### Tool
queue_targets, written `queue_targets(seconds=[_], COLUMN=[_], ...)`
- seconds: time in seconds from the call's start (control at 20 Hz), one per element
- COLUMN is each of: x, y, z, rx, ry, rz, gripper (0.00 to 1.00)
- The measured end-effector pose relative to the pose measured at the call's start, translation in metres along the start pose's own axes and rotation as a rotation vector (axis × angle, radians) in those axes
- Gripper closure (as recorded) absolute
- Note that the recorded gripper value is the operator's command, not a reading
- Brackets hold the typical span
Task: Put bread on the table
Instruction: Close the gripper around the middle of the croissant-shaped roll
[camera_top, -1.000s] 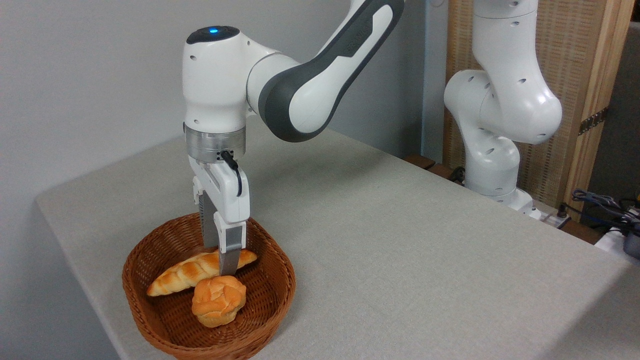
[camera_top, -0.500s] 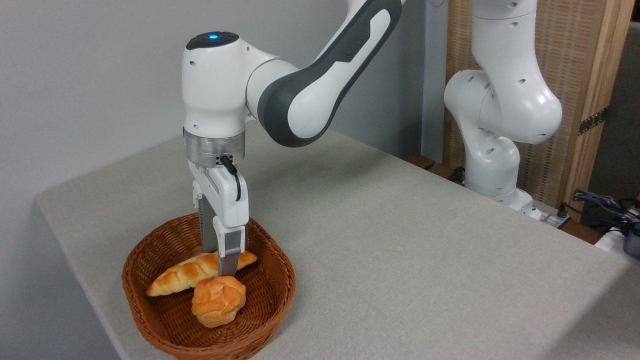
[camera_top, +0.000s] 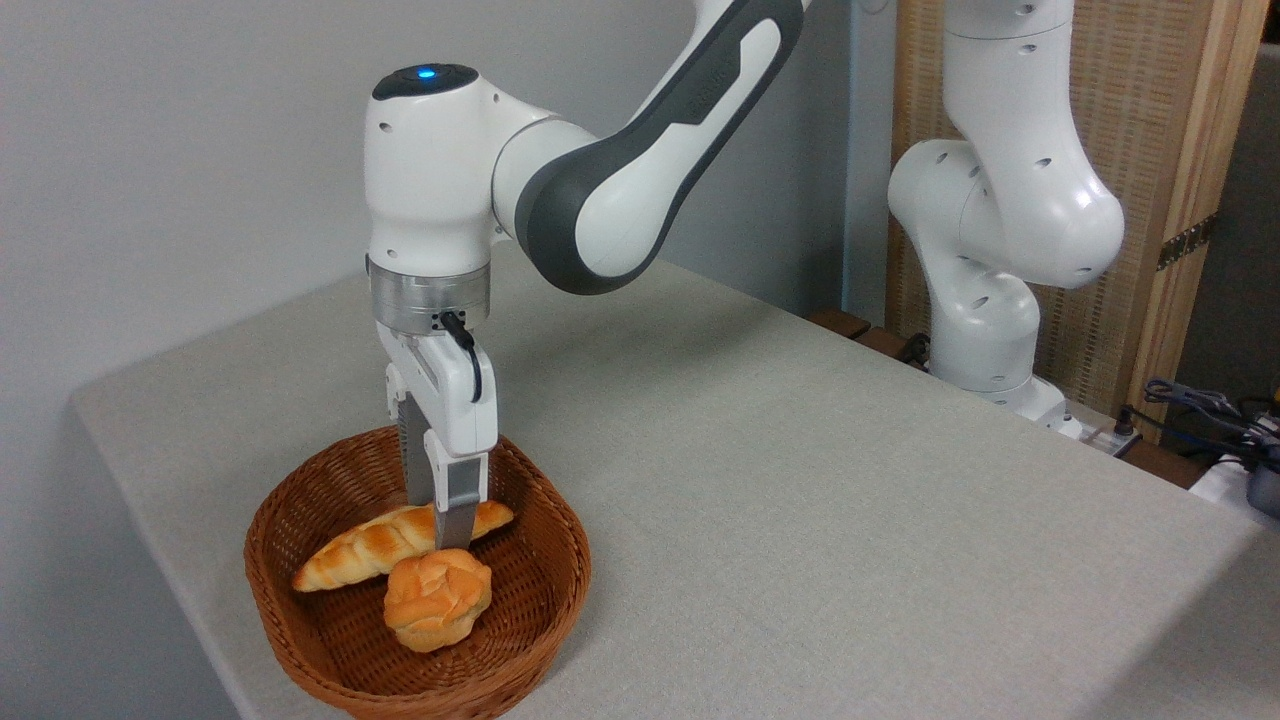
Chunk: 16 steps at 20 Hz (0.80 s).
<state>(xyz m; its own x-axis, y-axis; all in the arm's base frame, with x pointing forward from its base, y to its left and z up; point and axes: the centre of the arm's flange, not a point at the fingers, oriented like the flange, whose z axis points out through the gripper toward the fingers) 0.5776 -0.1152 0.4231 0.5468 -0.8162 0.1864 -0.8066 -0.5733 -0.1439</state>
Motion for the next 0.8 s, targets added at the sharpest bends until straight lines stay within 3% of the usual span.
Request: queue_targets(seconds=[0.25, 0.6, 0.8], x=[0.0, 0.001, 0.003], y=[0.0, -0.001, -0.002], z=[0.0, -0.003, -0.014], rx=[0.0, 0.005, 0.019], ry=[0.0, 0.005, 0.018], rz=[0.0, 0.0, 0.001], gripper=[0.46, 0.64, 0.68])
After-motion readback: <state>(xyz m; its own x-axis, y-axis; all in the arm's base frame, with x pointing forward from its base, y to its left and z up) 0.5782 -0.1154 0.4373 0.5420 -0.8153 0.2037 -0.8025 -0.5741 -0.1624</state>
